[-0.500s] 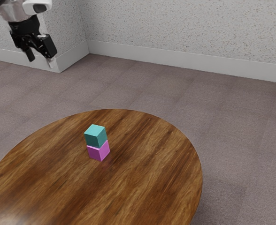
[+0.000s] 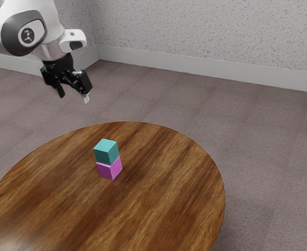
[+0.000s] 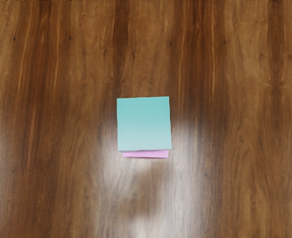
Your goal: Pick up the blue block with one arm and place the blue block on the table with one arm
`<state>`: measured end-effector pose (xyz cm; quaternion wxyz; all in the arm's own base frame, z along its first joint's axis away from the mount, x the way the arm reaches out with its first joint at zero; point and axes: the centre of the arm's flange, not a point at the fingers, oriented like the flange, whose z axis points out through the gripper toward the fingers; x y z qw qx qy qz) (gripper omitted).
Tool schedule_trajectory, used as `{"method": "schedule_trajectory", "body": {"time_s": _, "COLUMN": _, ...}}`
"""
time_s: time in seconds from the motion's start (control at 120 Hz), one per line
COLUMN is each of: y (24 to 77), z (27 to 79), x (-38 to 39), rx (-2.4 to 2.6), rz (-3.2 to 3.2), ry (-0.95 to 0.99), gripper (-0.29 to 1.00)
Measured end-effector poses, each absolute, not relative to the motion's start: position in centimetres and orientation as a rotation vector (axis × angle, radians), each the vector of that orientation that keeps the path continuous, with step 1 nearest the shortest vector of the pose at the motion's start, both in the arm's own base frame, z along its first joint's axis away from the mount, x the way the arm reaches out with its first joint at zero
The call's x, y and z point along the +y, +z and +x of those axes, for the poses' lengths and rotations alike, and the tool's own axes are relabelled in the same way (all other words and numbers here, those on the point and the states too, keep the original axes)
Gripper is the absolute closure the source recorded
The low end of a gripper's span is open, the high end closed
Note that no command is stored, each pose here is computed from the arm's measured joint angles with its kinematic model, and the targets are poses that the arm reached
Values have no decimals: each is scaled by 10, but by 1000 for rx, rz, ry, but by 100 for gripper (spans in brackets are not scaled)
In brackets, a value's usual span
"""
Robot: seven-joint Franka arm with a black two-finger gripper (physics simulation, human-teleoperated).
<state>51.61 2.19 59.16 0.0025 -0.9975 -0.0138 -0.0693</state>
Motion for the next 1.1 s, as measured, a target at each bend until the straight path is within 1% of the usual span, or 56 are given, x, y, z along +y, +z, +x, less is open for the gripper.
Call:
{"method": "schedule_trajectory", "body": {"time_s": 0.175, "y": 517, "z": 566, "x": 11, "rx": -145, "rz": -3128, "ry": -177, "gripper": 0}}
{"method": "schedule_trajectory", "body": {"time_s": 0.333, "y": 481, "z": 586, "x": 4, "rx": -247, "rz": -3154, "ry": -167, "gripper": 0}}
{"method": "schedule_trajectory", "body": {"time_s": 0.5, "y": 442, "z": 600, "x": 45, "rx": -408, "rz": -3146, "ry": -139, "gripper": 0}}
{"method": "schedule_trajectory", "body": {"time_s": 0.583, "y": 434, "z": 602, "x": 57, "rx": -439, "rz": -3140, "ry": -152, "gripper": 0}}
{"method": "schedule_trajectory", "body": {"time_s": 0.758, "y": 428, "z": 609, "x": 47, "rx": -368, "rz": -3146, "ry": -217, "gripper": 0}}
{"method": "schedule_trajectory", "body": {"time_s": 1.1, "y": 386, "z": 600, "x": 49, "rx": -243, "rz": -3155, "ry": -203, "gripper": 0}}
